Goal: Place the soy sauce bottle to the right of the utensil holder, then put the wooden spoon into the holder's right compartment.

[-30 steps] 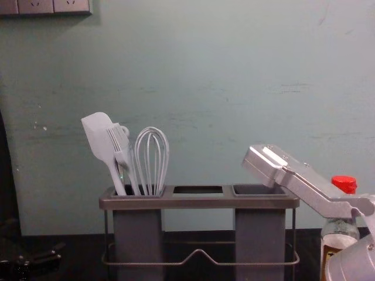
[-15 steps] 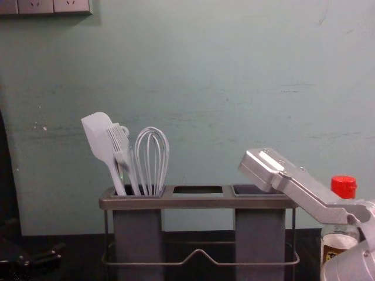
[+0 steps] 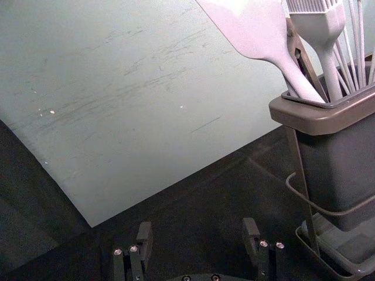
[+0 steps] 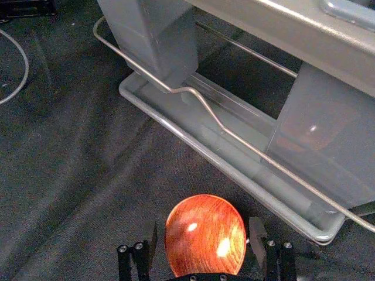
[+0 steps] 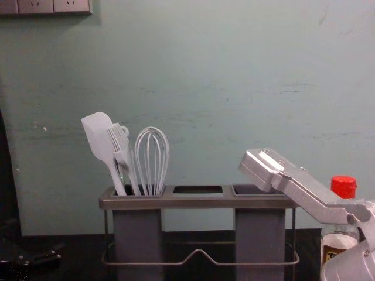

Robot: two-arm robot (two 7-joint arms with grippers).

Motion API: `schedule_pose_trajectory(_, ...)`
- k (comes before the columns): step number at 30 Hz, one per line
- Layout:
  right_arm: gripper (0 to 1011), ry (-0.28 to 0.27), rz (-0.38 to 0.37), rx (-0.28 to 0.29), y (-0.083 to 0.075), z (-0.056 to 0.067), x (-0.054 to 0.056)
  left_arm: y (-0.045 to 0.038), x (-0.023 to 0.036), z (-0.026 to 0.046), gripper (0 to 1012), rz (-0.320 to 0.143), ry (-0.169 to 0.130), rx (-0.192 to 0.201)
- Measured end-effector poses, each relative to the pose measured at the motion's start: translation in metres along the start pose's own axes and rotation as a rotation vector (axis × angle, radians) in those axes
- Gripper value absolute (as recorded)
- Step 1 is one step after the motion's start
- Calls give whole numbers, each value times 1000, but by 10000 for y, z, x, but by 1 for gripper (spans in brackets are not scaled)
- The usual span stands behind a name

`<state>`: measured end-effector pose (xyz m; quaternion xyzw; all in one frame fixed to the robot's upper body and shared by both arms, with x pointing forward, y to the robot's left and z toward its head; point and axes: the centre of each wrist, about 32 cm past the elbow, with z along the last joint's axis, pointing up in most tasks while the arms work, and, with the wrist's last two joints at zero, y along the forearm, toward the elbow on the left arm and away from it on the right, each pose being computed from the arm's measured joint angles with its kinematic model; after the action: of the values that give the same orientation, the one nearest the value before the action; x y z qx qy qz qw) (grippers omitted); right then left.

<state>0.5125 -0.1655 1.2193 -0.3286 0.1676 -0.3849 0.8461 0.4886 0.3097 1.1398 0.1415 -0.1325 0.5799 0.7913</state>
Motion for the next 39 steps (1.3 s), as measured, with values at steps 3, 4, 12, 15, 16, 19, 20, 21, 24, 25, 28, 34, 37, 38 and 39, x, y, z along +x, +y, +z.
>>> schedule_pose_trajectory(3, 1003, 0, 0, 0, -1, 0, 0, 0, 0, 0, 1005, 0, 0, 0)
schedule_pose_trajectory(4, 1003, 0, 0, 0, -1, 0, 0, 0, 0, 0, 1005, 0, 0, 0)
schedule_pose_trajectory(12, 1002, 0, -1, 0, -3, 1, 0, 0, 0, 0, 1005, 0, 0, 0)
schedule_pose_trajectory(15, 968, 1, -1, 0, -3, 2, 0, 0, 0, 0, 1005, 0, 0, 0)
schedule_pose_trajectory(16, 956, 1, -1, 0, -4, 2, 0, 0, 0, 0, 1005, 0, 0, 0)
schedule_pose_trajectory(19, 888, 1, -1, -1, -4, 2, 0, 0, 0, 0, 1005, 0, 0, 0)
schedule_pose_trajectory(20, 863, 1, -1, -1, -4, 2, 0, 0, 0, 0, 1005, 0, 0, 0)
schedule_pose_trajectory(21, 842, 1, 0, -1, -4, 2, 0, 0, 0, 0, 1005, 0, 0, 0)
schedule_pose_trajectory(24, 821, 1, 0, -1, -4, 2, 0, 0, 0, 0, 1005, 0, 0, 0)
schedule_pose_trajectory(25, 821, 2, 0, -1, -4, 2, 0, 0, 0, 0, 1005, 0, 0, 0)
schedule_pose_trajectory(28, 821, 2, 0, -1, -4, 2, 0, 0, 0, 0, 1005, 0, 0, 0)
schedule_pose_trajectory(34, 821, 2, 0, -1, -4, 2, 0, 0, 0, 0, 1005, 0, 0, 0)
schedule_pose_trajectory(37, 821, 2, 0, -1, -4, 2, 0, 0, 0, 0, 1005, 0, 0, 0)
schedule_pose_trajectory(38, 820, 2, 0, -1, -4, 2, 0, 0, 0, 0, 1005, 0, 0, 0)
schedule_pose_trajectory(39, 821, 2, 0, -1, -3, 1, 0, 0, 0, 0, 1005, 0, 0, 0)
